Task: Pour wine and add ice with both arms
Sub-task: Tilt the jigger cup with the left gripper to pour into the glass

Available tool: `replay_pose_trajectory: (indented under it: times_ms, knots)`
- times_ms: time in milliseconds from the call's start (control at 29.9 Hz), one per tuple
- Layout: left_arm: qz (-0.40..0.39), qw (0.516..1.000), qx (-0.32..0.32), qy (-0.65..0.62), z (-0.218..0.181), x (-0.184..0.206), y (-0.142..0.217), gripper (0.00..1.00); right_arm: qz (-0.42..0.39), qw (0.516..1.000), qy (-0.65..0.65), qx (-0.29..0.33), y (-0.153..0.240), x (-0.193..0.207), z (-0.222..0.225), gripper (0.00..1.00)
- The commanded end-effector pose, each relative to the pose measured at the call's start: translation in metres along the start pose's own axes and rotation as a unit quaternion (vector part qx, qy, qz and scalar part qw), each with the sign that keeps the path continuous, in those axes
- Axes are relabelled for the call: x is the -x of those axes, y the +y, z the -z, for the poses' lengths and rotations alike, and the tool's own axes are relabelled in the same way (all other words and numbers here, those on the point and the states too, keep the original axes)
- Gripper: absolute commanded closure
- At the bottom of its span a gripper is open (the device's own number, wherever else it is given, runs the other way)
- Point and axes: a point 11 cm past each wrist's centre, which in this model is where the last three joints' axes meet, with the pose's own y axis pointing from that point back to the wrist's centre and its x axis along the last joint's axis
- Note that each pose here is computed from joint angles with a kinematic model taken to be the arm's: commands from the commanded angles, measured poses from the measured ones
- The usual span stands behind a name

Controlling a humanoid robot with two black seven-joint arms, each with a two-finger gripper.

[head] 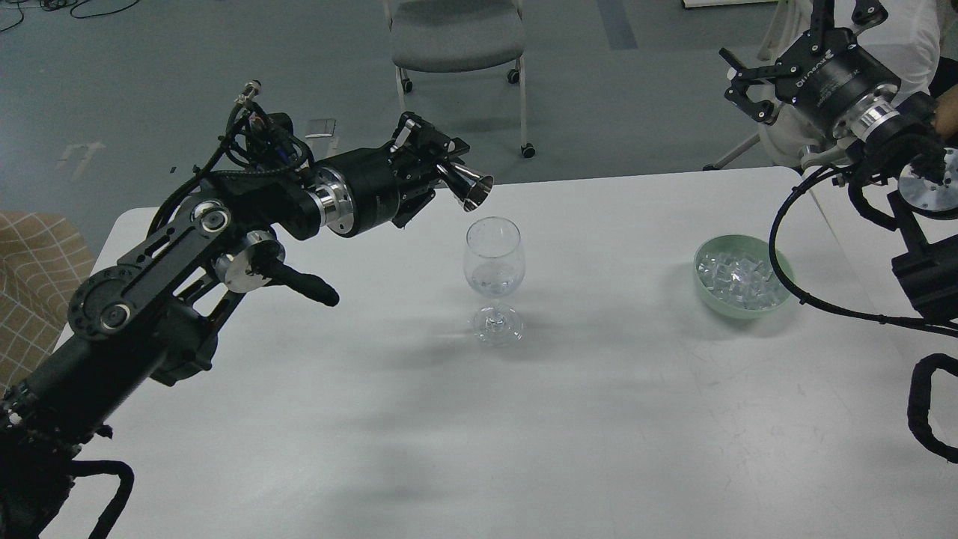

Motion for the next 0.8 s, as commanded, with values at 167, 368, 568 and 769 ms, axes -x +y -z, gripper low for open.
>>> replay_pose_trajectory:
  times_ms: [167, 368, 568, 769]
  knots:
    - [0.009, 1.000, 0.013, -0.023, -0.011, 0.008, 0.005, 1.00, -0.004, 1.000, 0.000, -0.001, 0.002, -0.003, 0.001, 0.00]
    - [0.006, 0.999, 0.015, -0.040, -0.014, 0.010, 0.003, 1.00, -0.006, 1.000, -0.006, -0.005, 0.004, -0.005, 0.001, 0.00]
    - [0.002, 0.999, 0.018, -0.040, -0.017, 0.007, 0.005, 1.00, -0.003, 1.000, -0.007, -0.005, 0.002, -0.003, 0.000, 0.00]
    - [0.005, 0.998, 0.047, 0.028, -0.027, -0.005, 0.014, 1.00, -0.004, 1.000, -0.007, -0.008, 0.003, -0.004, 0.002, 0.00]
